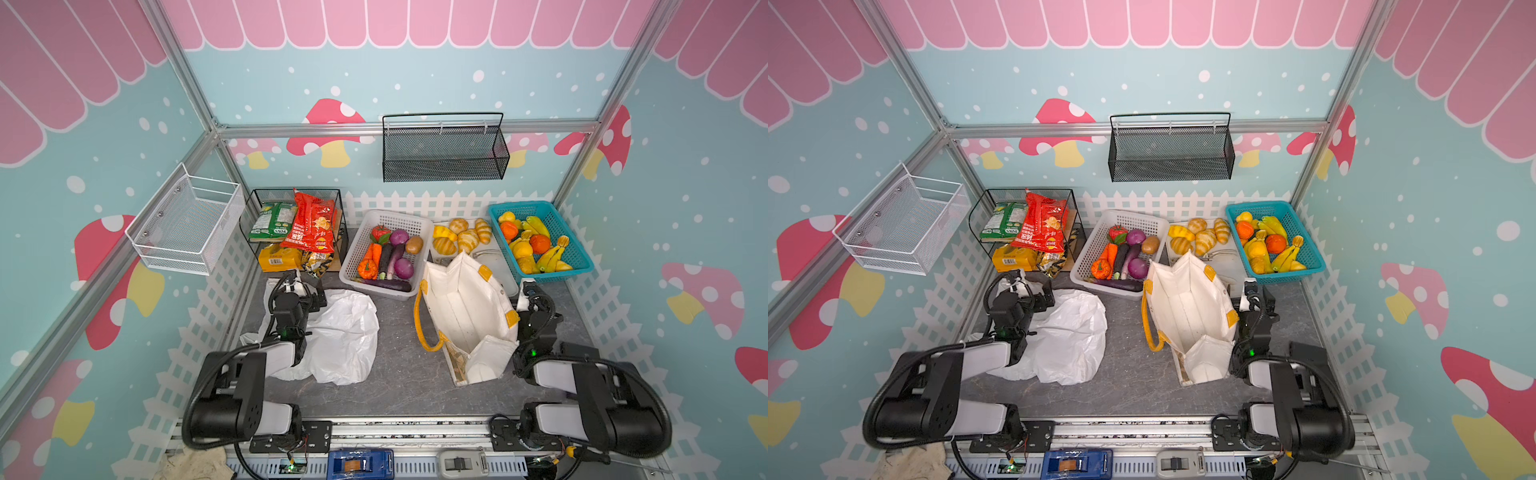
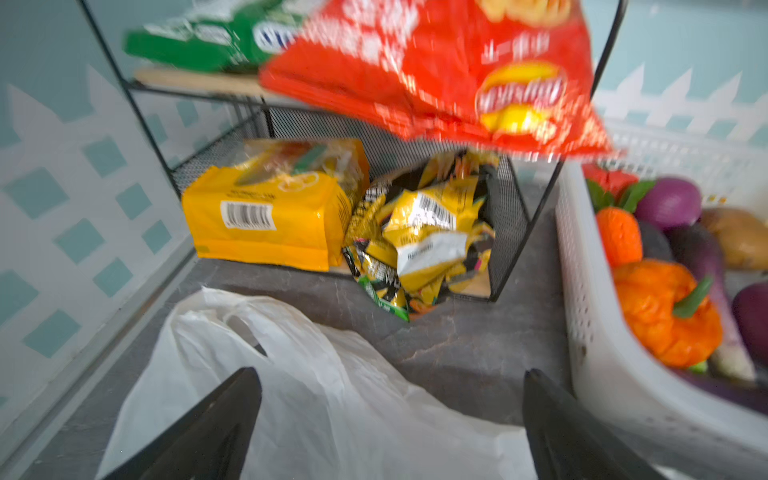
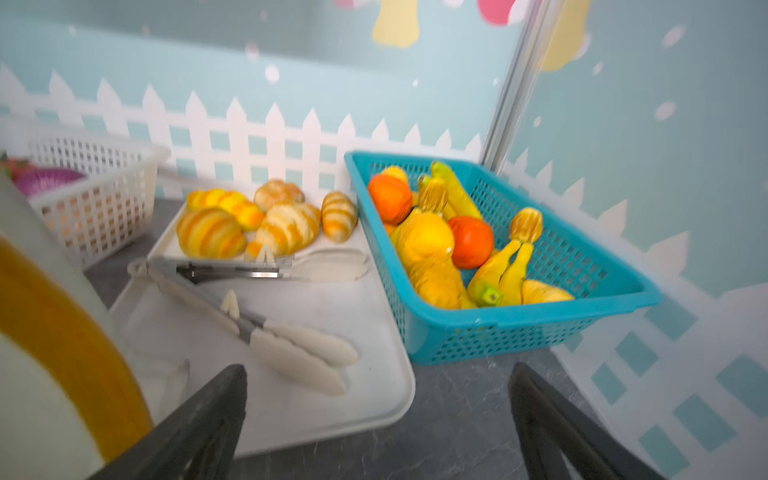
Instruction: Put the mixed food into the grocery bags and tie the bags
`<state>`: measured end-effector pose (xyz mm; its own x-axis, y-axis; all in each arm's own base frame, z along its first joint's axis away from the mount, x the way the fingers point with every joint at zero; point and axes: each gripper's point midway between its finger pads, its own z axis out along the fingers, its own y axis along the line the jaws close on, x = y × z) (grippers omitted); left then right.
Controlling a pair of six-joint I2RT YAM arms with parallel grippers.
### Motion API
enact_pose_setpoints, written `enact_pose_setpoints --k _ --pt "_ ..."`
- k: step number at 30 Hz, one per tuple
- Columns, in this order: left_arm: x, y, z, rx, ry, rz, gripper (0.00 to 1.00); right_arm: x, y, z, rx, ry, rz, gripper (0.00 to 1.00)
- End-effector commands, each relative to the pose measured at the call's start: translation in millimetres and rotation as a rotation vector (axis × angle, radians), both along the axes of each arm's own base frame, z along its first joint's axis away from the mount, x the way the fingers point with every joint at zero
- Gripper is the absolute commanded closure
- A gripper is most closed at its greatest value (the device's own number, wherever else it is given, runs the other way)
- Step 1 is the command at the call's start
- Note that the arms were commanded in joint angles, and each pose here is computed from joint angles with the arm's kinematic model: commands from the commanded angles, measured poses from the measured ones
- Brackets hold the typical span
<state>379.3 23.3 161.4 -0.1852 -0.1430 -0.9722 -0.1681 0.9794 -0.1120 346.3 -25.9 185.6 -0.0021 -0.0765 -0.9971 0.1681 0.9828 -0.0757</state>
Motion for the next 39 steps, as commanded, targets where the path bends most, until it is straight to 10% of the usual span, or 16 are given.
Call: enact_pose_setpoints --k 1,9,19,24,32,39 --pt "-19 21 25 -0.169 0.019 0.173 0.0 -13 -8 12 0.16 -0.013 -0.052 0.04" --pt "-31 -57 44 -0.61 0.127 -0.116 0.05 -26 43 57 0.283 0.047 0.189 0.12" --pt "-81 -93 -43 -0.416 0.641 -0.039 0.04 -23 140 117 0.119 0.139 0.494 0.11" --pt "-78 -147 -77 -0.459 0.802 -0.235 0.05 -20 147 116 0.099 0.138 0.525 0.11" --pt "-75 -309 -19 -0.395 0.681 -0.695 0.06 -17 150 107 0.105 0.163 0.529 0.11" --pt "-55 -235 -2 -0.222 0.61 -0.422 0.06 -21 149 113 0.07 0.161 0.533 0.11"
